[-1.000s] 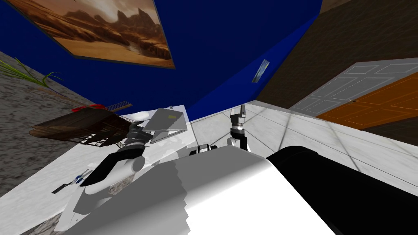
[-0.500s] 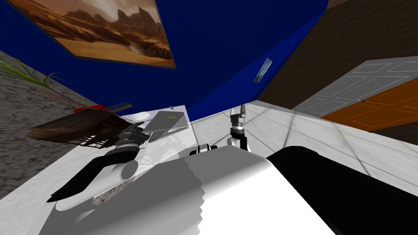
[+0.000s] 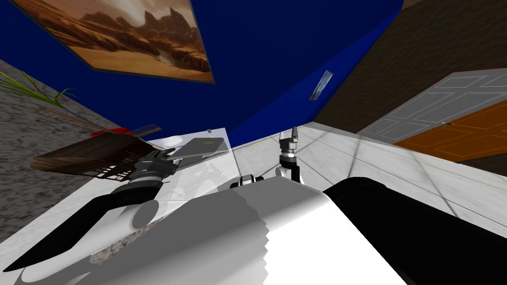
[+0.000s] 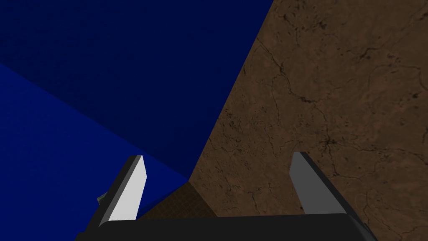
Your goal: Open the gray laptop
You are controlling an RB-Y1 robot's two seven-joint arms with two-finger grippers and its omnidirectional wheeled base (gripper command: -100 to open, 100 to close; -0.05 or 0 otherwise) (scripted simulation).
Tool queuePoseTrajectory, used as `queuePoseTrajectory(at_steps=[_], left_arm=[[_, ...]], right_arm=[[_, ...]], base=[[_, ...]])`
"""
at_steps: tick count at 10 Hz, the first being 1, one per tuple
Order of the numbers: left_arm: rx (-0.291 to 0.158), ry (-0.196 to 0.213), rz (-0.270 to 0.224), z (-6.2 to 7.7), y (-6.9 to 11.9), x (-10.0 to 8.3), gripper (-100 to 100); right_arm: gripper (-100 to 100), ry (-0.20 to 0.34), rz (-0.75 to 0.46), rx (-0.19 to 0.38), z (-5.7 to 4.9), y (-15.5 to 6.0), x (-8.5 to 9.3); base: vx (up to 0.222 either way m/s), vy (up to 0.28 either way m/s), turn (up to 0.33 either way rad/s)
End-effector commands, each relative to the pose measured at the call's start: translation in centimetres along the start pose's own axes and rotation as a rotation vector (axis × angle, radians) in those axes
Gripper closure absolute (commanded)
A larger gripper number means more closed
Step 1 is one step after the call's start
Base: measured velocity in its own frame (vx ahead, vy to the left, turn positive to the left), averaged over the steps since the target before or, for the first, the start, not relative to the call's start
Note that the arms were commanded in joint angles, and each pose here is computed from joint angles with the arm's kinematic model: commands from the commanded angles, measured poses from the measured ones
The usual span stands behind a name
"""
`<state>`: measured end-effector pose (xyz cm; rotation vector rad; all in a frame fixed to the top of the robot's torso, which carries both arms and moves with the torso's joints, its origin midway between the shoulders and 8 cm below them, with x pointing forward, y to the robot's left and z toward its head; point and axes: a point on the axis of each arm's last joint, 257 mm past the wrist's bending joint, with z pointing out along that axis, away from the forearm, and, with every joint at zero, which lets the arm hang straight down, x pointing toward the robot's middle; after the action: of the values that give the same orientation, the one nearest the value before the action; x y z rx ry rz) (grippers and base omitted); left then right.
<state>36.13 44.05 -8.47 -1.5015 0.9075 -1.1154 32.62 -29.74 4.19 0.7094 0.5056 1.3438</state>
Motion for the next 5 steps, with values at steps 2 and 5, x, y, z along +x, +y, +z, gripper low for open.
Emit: queuePoseTrajectory(at_steps=[2, 5], left_arm=[[0.000, 0.000, 0.000, 0.01, 0.01, 0.00, 0], [0.003, 0.002, 0.000, 0.02, -0.09, 0.08, 0]], right_arm=[[0, 0.000, 0.000, 0.000, 0.00, 0.00, 0.00], [0, 0.000, 0.000, 0.000, 0.00, 0.00, 0.00]], base=[[0.000, 0.000, 0.000], [0.000, 0.000, 0.000]])
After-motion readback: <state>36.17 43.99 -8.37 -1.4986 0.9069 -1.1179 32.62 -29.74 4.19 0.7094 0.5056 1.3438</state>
